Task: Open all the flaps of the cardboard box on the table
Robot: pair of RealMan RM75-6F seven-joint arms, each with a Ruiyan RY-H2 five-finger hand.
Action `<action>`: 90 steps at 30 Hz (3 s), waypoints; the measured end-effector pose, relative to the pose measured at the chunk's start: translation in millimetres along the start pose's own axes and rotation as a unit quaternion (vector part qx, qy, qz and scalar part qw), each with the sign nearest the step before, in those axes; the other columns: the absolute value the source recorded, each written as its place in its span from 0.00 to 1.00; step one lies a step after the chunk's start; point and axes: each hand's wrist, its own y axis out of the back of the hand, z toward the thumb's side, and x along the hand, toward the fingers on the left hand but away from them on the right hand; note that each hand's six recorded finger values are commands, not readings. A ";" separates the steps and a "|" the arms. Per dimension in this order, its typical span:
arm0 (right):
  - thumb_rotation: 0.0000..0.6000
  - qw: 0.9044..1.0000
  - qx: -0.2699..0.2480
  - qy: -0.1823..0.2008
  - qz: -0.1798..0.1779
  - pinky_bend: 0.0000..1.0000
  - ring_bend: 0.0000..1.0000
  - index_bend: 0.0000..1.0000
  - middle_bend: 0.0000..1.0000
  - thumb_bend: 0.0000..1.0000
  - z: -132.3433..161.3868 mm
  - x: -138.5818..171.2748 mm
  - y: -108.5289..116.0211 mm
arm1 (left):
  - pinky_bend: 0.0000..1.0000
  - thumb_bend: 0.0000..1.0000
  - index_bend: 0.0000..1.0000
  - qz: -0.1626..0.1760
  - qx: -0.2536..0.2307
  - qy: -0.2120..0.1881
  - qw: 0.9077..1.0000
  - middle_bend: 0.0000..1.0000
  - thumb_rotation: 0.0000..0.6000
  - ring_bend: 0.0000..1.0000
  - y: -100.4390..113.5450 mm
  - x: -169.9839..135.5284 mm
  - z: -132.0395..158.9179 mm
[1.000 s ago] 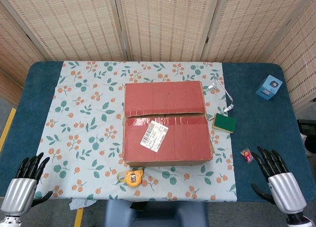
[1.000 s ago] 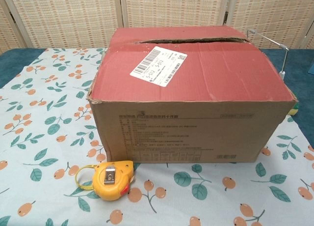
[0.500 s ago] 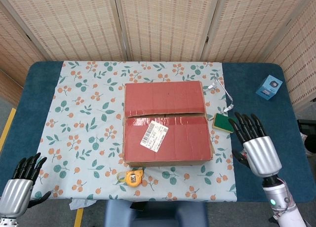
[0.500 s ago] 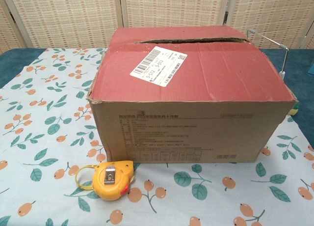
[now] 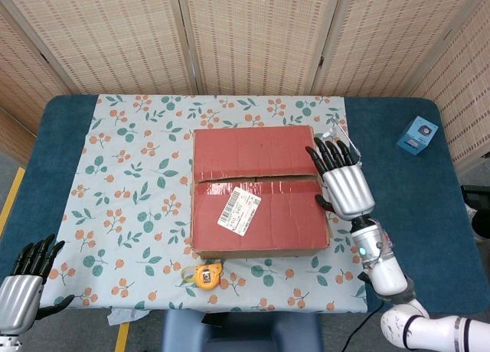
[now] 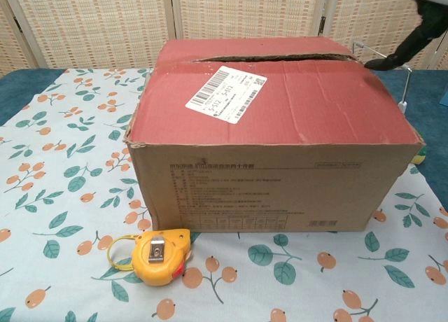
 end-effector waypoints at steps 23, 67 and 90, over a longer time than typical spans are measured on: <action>1.00 1.000 -0.008 -0.016 0.010 0.00 0.00 0.05 0.00 0.28 22.8 -87.1 -16.0 | 0.00 0.17 0.00 -0.008 -0.041 0.016 0.999 0.00 1.00 0.00 5.0 5.6 -22.0; 1.00 0.988 -0.110 -0.108 0.015 0.00 0.00 0.05 0.00 0.28 -47.8 -219.7 56.2 | 0.00 0.17 0.00 -0.024 -0.050 0.093 0.994 0.00 1.00 0.00 -3.8 17.6 -61.2; 1.00 0.947 -0.289 -0.020 0.138 0.10 0.13 0.14 0.04 0.28 -58.2 -26.7 73.7 | 0.00 0.17 0.00 -0.041 -0.010 0.086 0.995 0.00 1.00 0.00 -18.2 31.6 -49.6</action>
